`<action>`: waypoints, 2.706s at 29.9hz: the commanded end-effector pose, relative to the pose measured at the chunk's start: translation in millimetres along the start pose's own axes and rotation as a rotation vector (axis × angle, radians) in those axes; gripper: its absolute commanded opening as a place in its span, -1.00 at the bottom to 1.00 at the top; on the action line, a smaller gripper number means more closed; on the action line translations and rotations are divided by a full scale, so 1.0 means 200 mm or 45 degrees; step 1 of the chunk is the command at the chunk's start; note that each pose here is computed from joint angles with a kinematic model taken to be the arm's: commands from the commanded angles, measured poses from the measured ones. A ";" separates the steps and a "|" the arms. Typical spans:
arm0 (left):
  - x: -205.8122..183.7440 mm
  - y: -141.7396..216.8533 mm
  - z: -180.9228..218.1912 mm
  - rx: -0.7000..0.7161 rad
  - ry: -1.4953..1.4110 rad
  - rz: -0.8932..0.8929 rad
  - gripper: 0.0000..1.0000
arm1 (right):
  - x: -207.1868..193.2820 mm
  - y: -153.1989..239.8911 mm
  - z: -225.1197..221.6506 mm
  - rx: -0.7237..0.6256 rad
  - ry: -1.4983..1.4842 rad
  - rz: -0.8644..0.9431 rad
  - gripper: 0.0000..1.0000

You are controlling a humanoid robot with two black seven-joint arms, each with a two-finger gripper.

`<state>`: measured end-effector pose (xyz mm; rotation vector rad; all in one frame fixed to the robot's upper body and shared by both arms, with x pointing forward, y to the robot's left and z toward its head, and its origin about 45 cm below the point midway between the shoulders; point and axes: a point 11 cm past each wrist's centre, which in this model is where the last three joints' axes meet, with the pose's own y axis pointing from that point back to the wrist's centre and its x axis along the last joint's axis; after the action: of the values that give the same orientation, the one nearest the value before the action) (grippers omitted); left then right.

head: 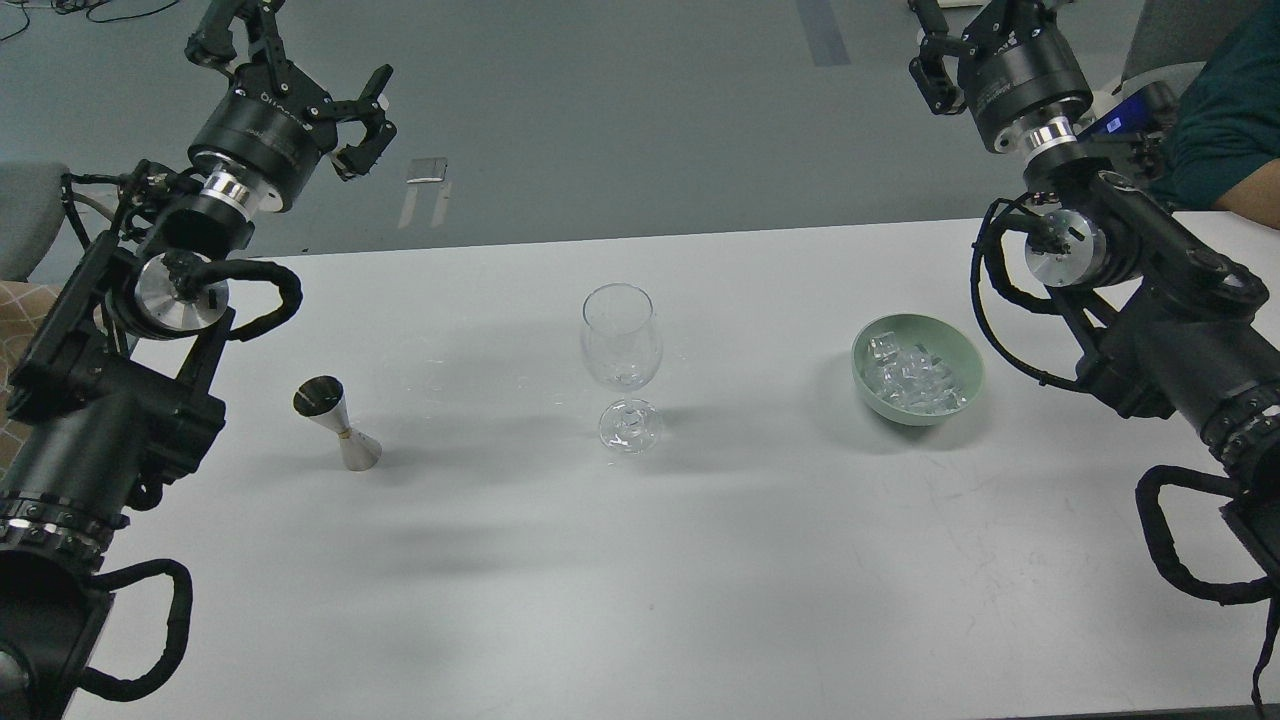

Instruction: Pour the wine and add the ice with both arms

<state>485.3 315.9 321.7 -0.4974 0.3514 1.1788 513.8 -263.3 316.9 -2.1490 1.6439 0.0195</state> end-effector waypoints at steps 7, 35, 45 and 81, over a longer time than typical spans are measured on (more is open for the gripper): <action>0.00 0.00 -0.01 0.002 -0.015 -0.015 0.97 | -0.03 0.00 0.02 -0.005 -0.015 -0.013 1.00; -0.08 -0.01 0.01 -0.020 -0.019 -0.109 0.98 | -0.02 -0.01 0.01 -0.002 -0.072 0.008 1.00; -0.16 -0.01 0.03 -0.029 -0.028 -0.156 0.98 | 0.03 -0.03 -0.02 0.004 -0.054 0.038 1.00; -0.01 0.32 0.34 -0.075 -0.119 0.073 0.96 | 0.02 -0.03 -0.03 0.015 -0.054 0.035 1.00</action>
<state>439.0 356.2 366.7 -0.5136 0.2767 1.2488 519.0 -267.5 321.6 -2.1042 1.6445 0.0673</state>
